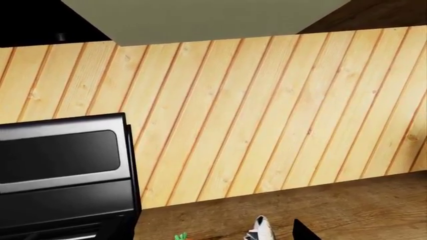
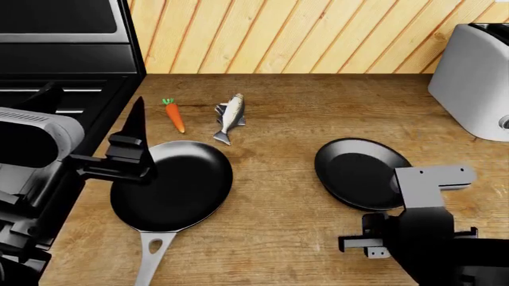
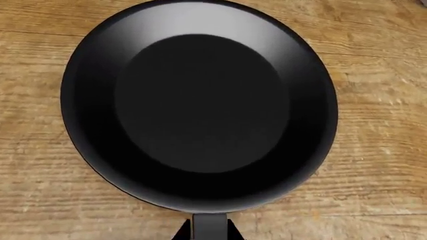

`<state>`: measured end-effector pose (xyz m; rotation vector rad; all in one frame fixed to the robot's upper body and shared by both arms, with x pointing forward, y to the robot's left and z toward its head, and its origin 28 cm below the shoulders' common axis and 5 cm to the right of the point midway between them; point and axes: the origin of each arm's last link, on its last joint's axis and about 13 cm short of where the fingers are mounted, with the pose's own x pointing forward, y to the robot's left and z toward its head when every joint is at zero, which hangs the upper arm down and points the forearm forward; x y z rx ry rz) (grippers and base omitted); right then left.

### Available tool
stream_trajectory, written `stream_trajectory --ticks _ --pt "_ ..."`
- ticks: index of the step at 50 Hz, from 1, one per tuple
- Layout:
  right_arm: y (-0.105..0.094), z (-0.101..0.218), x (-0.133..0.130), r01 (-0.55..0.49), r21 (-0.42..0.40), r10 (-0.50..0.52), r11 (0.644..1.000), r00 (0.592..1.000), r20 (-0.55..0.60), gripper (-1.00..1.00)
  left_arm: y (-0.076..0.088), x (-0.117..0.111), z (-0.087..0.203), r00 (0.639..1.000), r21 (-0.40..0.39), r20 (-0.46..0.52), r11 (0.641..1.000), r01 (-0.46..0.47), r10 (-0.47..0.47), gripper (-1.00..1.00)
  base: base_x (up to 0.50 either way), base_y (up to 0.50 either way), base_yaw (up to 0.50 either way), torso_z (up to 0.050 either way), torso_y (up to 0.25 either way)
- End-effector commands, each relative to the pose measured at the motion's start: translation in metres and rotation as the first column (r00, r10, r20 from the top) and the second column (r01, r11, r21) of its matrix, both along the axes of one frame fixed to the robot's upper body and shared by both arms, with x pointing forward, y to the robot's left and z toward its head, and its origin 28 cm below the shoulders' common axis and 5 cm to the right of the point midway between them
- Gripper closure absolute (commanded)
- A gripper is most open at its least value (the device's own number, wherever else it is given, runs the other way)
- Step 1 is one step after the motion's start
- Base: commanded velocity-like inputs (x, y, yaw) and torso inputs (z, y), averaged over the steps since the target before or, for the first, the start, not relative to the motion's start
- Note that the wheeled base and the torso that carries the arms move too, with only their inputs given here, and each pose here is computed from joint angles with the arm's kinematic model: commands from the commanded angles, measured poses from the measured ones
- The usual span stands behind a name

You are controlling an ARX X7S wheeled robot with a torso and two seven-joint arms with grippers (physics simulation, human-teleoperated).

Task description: Place both pans onto different burners. Then place the carrot and the fish on different pans.

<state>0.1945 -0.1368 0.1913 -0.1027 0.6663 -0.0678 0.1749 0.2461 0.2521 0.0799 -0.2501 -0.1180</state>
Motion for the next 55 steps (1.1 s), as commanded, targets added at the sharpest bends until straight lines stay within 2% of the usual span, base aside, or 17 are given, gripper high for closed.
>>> stream_trajectory --ticks 1,10,26,37,45,51,55 --pt "0.001 -0.007 -0.004 -0.001 0.0 0.001 1.0 0.999 -0.052 1.0 0.0 0.0 0.001 1.0 -0.001 0.004 1.0 -0.003 0.003 -1.0 0.0 0.0 0.0 0.0 0.0" --pt "0.003 0.0 -0.007 -0.013 0.0 0.013 1.0 1.0 -0.022 1.0 0.0 -0.001 0.0 1.0 -0.003 0.003 1.0 -0.004 0.004 -1.0 0.0 0.0 0.0 0.0 0.0" --pt "0.001 0.053 -0.022 -0.031 -0.052 0.042 0.998 0.975 0.218 1.0 0.002 -0.003 -0.001 1.0 -0.006 0.006 1.0 -0.012 0.012 -1.0 0.0 0.0 0.0 0.0 0.0" --pt "0.001 0.07 -0.029 -0.023 -0.066 0.04 0.998 0.96 0.276 1.0 0.001 -0.004 -0.001 1.0 -0.003 -0.003 1.0 -0.007 0.007 -1.0 0.0 0.0 0.0 0.0 0.0" --pt "0.001 0.07 -0.029 -0.025 -0.071 0.044 0.997 0.96 0.276 1.0 -0.002 -0.014 0.002 0.994 0.026 -0.109 1.0 0.012 -0.01 -1.0 0.0 0.0 0.0 0.0 0.001" --pt "0.0 0.068 -0.03 -0.031 -0.071 0.05 0.997 0.96 0.277 1.0 -0.008 -0.018 0.003 0.968 -0.076 -0.251 0.997 0.004 -0.023 -1.0 0.0 0.0 0.0 0.0 0.002" --pt "-0.002 0.067 -0.029 -0.026 -0.068 0.044 0.997 0.961 0.275 1.0 -0.011 -0.019 -0.002 0.933 -0.118 -0.358 0.992 -0.033 -0.011 -1.0 0.0 0.0 0.0 0.0 0.003"
